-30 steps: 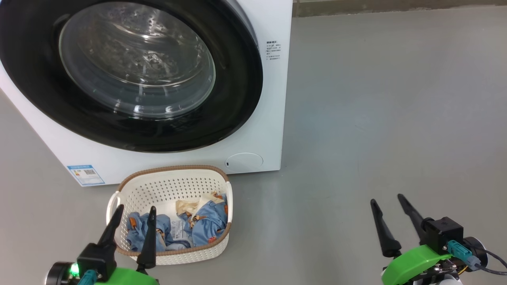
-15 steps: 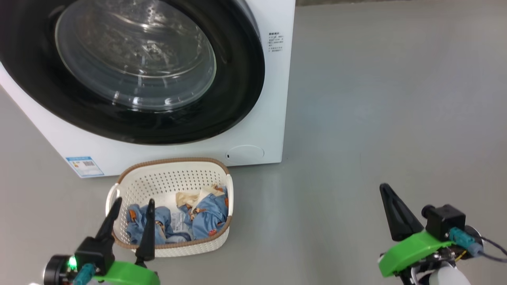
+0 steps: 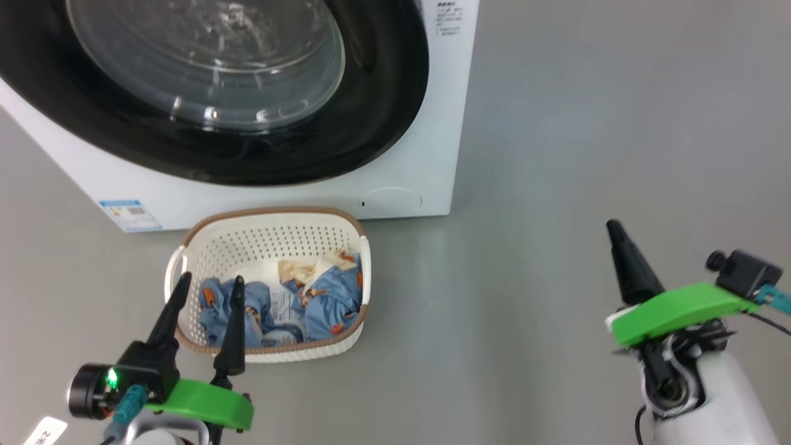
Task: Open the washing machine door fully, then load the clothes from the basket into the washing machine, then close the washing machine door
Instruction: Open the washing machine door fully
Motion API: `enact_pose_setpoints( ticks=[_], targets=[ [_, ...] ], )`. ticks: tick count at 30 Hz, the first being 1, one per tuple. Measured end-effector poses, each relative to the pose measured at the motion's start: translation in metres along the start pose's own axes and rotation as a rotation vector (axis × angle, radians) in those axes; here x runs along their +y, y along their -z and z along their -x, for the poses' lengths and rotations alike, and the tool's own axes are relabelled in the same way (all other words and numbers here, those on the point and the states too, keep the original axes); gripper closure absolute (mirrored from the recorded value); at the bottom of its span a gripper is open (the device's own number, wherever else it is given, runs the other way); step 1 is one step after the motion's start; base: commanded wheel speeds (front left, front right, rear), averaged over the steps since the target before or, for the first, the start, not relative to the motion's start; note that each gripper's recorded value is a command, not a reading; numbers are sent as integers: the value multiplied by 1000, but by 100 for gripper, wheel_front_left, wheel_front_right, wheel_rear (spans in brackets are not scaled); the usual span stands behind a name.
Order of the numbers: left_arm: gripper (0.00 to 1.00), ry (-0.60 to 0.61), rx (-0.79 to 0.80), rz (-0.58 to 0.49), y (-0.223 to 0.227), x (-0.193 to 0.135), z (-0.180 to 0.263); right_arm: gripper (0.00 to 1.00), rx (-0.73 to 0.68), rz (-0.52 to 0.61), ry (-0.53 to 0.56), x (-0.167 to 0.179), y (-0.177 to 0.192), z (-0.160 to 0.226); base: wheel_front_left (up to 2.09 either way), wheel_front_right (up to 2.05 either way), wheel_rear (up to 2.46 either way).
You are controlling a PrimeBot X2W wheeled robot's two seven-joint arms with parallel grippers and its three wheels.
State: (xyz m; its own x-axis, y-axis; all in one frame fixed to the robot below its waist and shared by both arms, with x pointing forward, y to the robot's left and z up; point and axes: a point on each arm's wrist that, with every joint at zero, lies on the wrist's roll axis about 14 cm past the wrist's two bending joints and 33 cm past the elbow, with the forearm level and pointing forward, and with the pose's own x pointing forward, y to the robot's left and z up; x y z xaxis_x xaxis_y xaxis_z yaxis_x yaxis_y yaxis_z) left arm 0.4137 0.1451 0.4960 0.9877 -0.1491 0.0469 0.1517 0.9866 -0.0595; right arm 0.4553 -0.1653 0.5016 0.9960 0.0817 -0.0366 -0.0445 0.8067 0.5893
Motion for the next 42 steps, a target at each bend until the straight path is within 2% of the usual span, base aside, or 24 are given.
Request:
enact_pose_setpoints(
  ticks=[6, 11, 17, 20, 32, 42],
  targets=[
    [0, -10, 15, 5, 7, 4, -7, 100, 37, -350, 20, -8, 2, -30, 0, 0, 0],
    [0, -15, 20, 1, 11, 8, -15, 100, 76, -643, -6, -4, 2, -64, 0, 0, 0],
    [0, -25, 27, -5, 16, 14, -24, 100, 146, -891, -87, 16, 2, -106, 0, 0, 0],
    [0, -33, 32, -9, 19, 19, -28, 100, 204, -969, -155, 36, 3, -126, 0, 0, 0],
    [0, -50, 49, -13, 33, 30, -44, 100, 351, -1017, -324, 94, -4, -195, 0, 0, 0],
    [0, -43, 68, -11, 46, 34, -59, 100, 472, -943, -376, 133, 11, -240, 0, 0, 0]
  ],
)
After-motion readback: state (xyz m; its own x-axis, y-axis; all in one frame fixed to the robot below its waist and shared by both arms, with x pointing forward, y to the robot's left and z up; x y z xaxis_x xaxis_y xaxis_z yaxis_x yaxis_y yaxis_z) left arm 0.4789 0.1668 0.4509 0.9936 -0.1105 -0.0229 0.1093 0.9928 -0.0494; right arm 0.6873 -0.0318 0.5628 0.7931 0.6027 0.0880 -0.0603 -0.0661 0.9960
